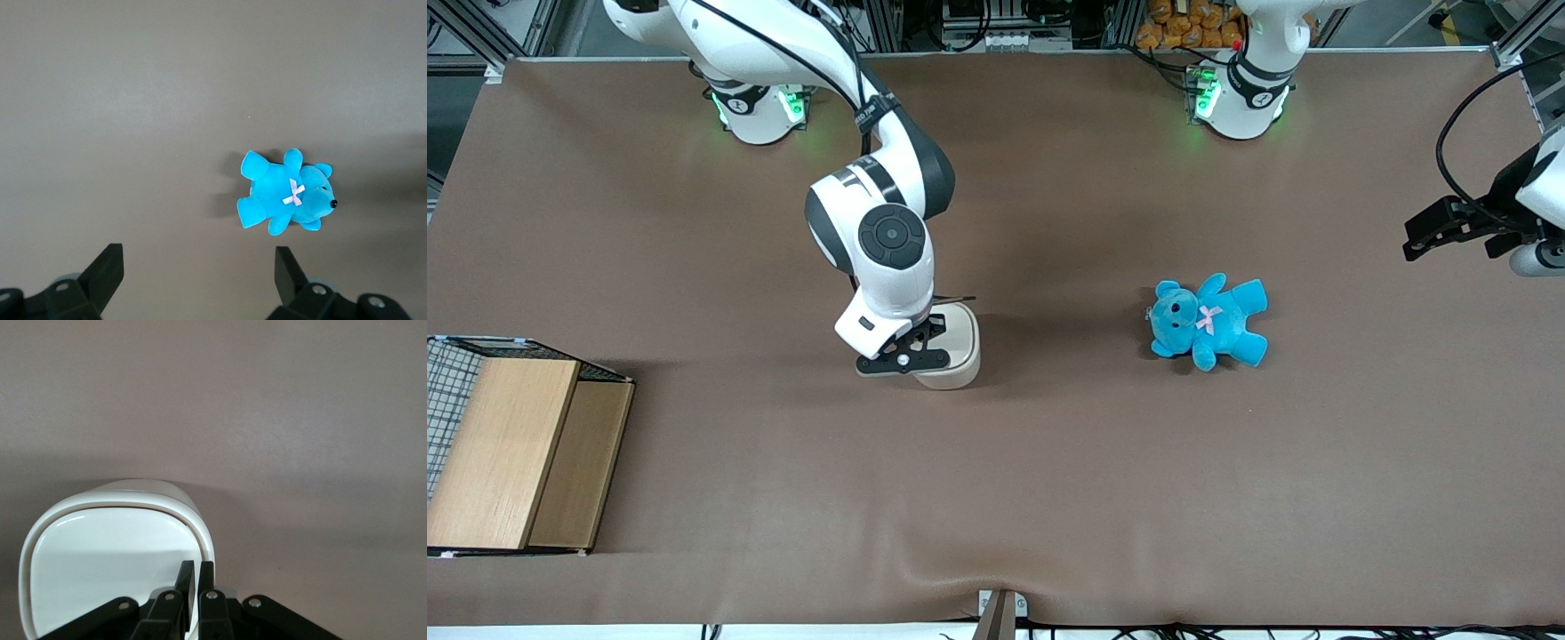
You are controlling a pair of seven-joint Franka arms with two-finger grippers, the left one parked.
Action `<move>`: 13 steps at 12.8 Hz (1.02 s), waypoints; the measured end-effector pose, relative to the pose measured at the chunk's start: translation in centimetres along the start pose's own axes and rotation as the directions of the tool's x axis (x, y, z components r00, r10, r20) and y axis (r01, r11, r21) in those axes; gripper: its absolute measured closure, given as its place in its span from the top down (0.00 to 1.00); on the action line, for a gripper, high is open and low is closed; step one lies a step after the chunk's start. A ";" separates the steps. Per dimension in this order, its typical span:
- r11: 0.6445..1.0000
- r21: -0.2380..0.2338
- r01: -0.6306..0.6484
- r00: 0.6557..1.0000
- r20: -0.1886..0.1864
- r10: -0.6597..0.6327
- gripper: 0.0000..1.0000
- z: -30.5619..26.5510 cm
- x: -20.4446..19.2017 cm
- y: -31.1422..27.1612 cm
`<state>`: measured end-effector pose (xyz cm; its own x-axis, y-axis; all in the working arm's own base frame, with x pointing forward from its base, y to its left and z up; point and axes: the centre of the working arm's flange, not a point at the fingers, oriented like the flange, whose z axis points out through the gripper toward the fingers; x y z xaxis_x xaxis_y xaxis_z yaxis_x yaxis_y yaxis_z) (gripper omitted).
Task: Open trash can with right arm
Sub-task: 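Lower the right gripper onto the lid and press its front edge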
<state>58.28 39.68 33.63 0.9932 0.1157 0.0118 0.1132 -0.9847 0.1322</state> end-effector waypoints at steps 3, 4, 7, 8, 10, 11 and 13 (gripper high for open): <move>1.000 0.002 0.003 1.000 0.000 -0.003 0.09 0.5 -0.2 -0.1; 1.000 0.001 0.006 1.000 0.002 -0.006 0.09 0.6 -0.3 -0.3; 1.000 0.001 0.011 1.000 0.003 -0.011 0.09 1.1 -0.5 -0.6; 1.000 0.002 0.013 1.000 0.002 -0.013 0.09 1.3 -0.5 -0.7; 1.000 0.002 0.014 1.000 0.001 -0.014 0.09 1.7 -0.5 -0.9; 1.000 0.003 0.015 1.000 0.000 -0.015 0.09 1.7 -0.5 -0.9; 1.000 0.003 0.015 1.000 0.001 -0.015 0.09 1.8 -0.5 -0.9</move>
<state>57.71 40.28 31.76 0.9914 0.1304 0.0093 0.1281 -0.9832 0.1298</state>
